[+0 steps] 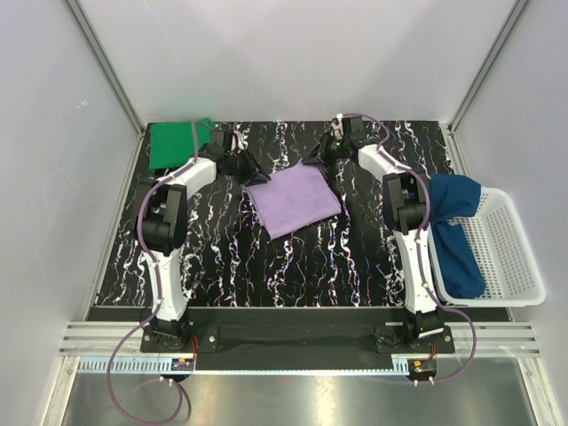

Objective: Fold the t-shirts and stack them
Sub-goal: Fold the tshirt

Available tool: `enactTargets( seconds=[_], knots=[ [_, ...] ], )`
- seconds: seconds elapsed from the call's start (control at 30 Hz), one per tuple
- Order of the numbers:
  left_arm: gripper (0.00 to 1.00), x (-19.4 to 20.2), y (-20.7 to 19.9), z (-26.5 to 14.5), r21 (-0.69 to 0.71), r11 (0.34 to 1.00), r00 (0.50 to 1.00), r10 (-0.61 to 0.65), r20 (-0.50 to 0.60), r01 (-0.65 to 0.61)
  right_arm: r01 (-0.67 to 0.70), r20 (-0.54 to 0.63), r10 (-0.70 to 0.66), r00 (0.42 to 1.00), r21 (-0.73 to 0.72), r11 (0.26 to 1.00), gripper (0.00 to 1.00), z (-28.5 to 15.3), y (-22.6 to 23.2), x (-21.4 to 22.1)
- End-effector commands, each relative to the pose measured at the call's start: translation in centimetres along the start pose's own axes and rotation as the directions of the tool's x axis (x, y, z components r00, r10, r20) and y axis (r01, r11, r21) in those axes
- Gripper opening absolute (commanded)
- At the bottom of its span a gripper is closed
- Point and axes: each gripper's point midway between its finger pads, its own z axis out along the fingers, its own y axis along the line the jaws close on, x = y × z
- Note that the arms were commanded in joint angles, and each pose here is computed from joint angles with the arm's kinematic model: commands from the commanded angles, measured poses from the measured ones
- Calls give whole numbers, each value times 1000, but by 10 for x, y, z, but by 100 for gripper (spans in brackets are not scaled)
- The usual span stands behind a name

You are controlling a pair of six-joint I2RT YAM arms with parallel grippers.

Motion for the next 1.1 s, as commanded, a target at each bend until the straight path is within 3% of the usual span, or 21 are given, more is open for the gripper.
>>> enactTargets(
  seconds=[0.0, 0.13, 0.3, 0.43, 0.5, 0.6, 0.67, 0.7, 0.87, 1.07],
  knots=[
    [26, 7, 11, 7, 10, 1000, 1000, -25, -8, 25, 7, 80, 0, 997, -92, 996, 19, 9, 12, -22],
    [26, 9, 43, 19, -76, 997, 1000, 4, -13, -5, -56, 99, 65, 993, -90, 994, 18, 41, -28, -28],
    [26, 1, 70, 23, -155, 987, 999, 41, -31, -46, -112, 103, 123, 987, -104, 988, 18, 45, -37, -38],
    [27, -19, 54, 8, -154, 984, 996, 87, -4, -86, -102, 83, 111, 990, -106, 989, 18, 31, -19, -40],
    [35, -29, 41, -10, -174, 975, 989, 146, 25, -139, -103, 57, 106, 993, -52, 993, 19, 21, -16, -37],
    [49, -41, 12, -47, -180, 965, 975, 209, 78, -192, -38, 36, 37, 999, 40, 998, 23, -8, 1, -36],
    [52, -41, 0, -63, -176, 962, 969, 227, 93, -209, 50, 55, -56, 997, 106, 993, 27, -32, 13, -42],
    [53, -42, -6, -71, -176, 960, 966, 237, 105, -217, 40, 22, -44, 999, 170, 985, 29, -43, 6, -32],
    [54, -20, -12, -101, -174, 963, 969, 227, 102, -207, 220, 13, -237, 971, 334, 917, 43, -106, 26, -20],
    [56, 40, 6, -126, -149, 977, 985, 164, 61, -154, 356, -196, -298, 934, 448, 820, 55, -110, 20, 62]
  ],
)
